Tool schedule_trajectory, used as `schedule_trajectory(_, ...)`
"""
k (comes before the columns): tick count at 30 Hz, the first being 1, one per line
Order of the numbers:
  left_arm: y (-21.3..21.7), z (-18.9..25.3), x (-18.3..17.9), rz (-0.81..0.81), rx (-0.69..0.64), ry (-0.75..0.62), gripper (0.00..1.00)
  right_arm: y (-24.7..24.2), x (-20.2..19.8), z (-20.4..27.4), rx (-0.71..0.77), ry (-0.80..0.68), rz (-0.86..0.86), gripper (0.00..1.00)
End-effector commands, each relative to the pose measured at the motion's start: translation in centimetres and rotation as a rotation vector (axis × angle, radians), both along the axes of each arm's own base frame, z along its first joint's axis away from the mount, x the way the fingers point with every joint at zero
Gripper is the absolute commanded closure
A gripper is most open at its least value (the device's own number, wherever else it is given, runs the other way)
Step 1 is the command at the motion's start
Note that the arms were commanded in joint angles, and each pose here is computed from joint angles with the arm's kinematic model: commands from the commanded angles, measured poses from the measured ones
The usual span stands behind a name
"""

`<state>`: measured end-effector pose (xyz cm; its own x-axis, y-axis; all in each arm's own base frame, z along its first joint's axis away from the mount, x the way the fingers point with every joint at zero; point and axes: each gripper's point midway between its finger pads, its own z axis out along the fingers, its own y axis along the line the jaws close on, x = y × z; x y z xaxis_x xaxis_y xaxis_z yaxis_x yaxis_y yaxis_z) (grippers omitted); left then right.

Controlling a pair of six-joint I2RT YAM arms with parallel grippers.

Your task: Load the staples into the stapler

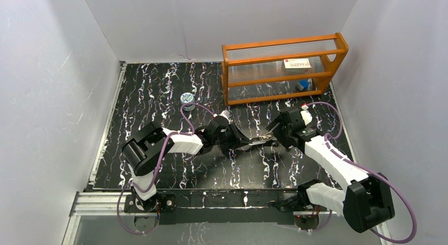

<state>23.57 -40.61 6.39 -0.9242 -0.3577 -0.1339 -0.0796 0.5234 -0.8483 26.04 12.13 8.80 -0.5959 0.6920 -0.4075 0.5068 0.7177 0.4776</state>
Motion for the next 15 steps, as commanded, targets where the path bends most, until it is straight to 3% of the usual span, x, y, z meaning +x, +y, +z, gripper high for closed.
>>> schedule_trajectory(1, 0.2, 0.1, 0.0, 0.034, 0.004, 0.032, 0.96, -0.3, 0.5, 1.7, -0.029, -0.052, 0.018, 0.21)
schedule_trajectory(15, 2.2, -3.4, -2.6, 0.013, 0.127, 0.105, 0.88, 0.4, 0.0, 2.3, 0.012, -0.063, 0.058, 0.21)
